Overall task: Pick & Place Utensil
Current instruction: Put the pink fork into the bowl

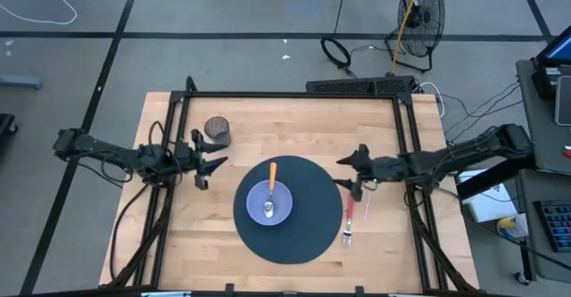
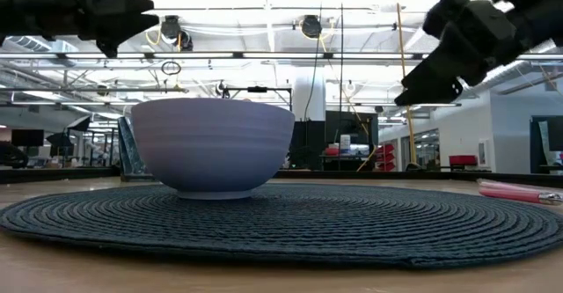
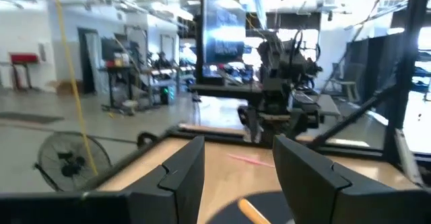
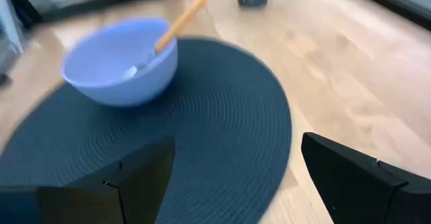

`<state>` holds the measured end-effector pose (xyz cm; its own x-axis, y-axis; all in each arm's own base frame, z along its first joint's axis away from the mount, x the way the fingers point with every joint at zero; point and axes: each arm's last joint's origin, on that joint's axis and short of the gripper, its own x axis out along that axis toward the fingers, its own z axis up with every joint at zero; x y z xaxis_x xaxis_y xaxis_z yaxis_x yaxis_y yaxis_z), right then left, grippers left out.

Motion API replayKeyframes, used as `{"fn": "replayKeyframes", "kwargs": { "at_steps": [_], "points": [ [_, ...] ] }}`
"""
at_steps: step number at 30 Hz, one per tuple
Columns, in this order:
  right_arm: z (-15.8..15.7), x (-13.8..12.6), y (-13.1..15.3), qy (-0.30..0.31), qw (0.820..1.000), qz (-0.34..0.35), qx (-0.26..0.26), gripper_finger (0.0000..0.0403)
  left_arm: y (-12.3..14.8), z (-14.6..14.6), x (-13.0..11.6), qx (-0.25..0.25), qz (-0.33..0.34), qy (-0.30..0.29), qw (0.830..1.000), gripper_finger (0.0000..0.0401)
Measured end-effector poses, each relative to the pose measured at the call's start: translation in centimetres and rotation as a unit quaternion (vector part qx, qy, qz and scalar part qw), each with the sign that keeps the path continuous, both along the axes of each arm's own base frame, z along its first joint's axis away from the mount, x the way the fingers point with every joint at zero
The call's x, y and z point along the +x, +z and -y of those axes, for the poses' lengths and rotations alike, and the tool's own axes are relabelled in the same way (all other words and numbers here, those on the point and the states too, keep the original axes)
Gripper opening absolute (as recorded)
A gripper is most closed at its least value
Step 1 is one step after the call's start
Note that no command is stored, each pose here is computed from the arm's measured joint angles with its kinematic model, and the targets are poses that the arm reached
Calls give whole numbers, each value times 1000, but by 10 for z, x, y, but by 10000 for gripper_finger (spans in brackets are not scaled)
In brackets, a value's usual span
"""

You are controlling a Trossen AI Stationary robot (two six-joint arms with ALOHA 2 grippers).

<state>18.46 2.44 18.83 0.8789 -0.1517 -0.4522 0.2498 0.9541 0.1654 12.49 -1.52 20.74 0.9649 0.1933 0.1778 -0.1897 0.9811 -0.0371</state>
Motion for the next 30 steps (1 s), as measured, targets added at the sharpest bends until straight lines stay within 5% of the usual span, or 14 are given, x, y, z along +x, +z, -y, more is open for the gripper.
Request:
{"fn": "replayKeyframes", "kwargs": {
  "at_steps": [6, 11, 16, 23, 30],
  "points": [
    [-12, 35, 20, -30, 994, -101, 22, 318, -8, 5, 2, 38, -42, -80, 995, 182],
    [-15, 50, 23, -101, 971, -207, 67, 318, -10, 6, 2, 15, -50, -101, 994, 182],
    [-25, 51, 18, -161, 950, -240, 121, 318, -11, 7, 2, -3, -50, -125, 991, 182],
    [-39, 41, 7, -252, 907, -270, 203, 318, -13, 9, 2, 27, -62, -156, 985, 182],
    [-50, 32, -5, -320, 855, -319, 254, 318, -16, 10, 2, 6, -79, -164, 983, 182]
  ]
}}
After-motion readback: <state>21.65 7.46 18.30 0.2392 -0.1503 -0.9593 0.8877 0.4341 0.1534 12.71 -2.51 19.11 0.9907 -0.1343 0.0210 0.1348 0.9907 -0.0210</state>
